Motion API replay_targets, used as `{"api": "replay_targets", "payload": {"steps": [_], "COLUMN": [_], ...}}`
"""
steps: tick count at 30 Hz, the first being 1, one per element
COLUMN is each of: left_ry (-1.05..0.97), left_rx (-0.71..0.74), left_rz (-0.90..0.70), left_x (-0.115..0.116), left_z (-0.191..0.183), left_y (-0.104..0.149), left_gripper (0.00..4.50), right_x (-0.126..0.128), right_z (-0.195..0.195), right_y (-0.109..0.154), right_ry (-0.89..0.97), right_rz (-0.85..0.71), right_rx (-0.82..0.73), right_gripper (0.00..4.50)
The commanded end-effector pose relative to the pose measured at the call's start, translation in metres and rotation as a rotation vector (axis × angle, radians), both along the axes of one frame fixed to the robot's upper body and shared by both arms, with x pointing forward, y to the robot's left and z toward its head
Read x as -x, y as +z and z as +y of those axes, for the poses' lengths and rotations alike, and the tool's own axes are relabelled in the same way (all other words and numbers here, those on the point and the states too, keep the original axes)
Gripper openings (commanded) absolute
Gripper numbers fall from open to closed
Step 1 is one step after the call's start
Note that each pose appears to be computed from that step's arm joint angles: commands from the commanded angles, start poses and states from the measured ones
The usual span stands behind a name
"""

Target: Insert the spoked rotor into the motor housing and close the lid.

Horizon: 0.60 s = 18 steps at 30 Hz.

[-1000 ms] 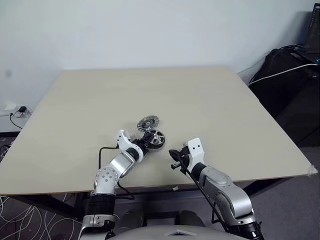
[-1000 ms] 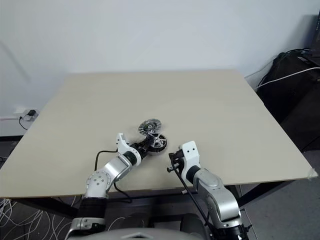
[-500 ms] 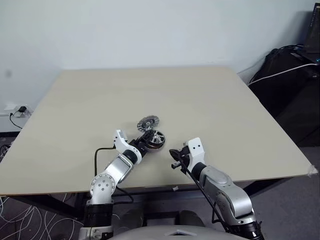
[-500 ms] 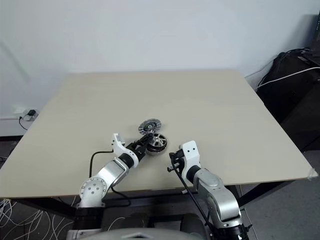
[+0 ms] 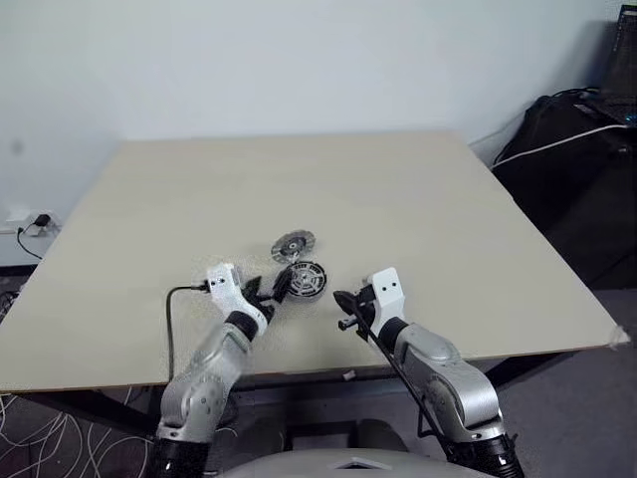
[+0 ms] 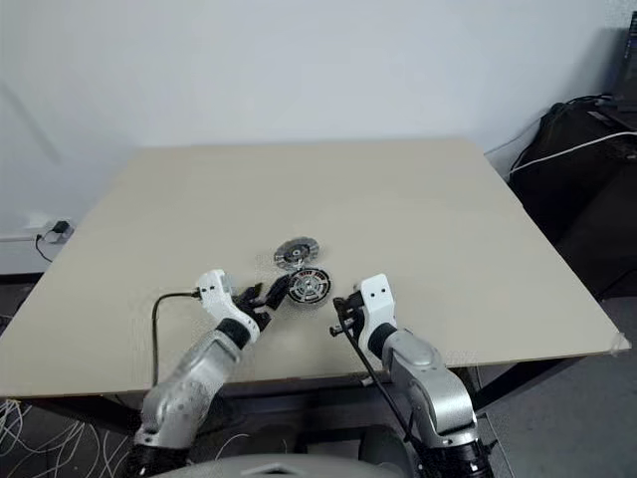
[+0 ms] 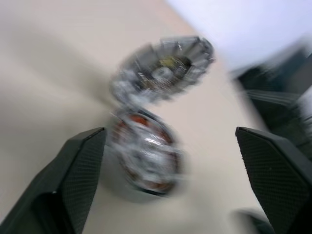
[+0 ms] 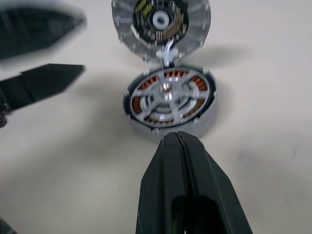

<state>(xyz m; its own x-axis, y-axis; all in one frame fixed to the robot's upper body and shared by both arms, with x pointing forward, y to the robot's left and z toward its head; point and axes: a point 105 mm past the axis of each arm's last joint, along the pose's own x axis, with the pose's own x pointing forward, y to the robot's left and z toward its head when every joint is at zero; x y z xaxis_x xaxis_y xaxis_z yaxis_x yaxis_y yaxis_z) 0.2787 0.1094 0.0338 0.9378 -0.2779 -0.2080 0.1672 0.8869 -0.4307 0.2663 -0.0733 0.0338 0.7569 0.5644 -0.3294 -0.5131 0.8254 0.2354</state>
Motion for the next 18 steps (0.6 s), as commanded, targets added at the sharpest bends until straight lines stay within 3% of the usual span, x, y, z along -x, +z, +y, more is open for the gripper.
{"api": "replay_targets", "payload": {"steps": [1,4,11,18], "left_ry": [-0.008,-0.067,-0.116,-0.192], "left_rx": [-0.219,-0.372,-0.427,-0.435], "left_rz": [-0.14,-0.146,-0.168,-0.219], "left_x": [0.004,0.016,0.029,0.034], "left_z": [0.009,0.012,0.009,0.001], "left_y": [-0.001,-0.021,-0.036,-0.033], "left_gripper": [3.3,2.26,0.04,0.02], "right_x": [-0.011,-0.019,-0.046,-0.071], "right_z": [0.005,0.011,0.029,0.055], "right_y": [0.014,0.014,0.007,0.006], "right_ry": [0.004,0.016,0.049,0.117], "right_rz": [-0.061,-0.067,-0.055,-0.068], "right_rx": [-0.018,0.003,0.074,0.122], "right_gripper": [0.0,0.0,0.0,0.0]}}
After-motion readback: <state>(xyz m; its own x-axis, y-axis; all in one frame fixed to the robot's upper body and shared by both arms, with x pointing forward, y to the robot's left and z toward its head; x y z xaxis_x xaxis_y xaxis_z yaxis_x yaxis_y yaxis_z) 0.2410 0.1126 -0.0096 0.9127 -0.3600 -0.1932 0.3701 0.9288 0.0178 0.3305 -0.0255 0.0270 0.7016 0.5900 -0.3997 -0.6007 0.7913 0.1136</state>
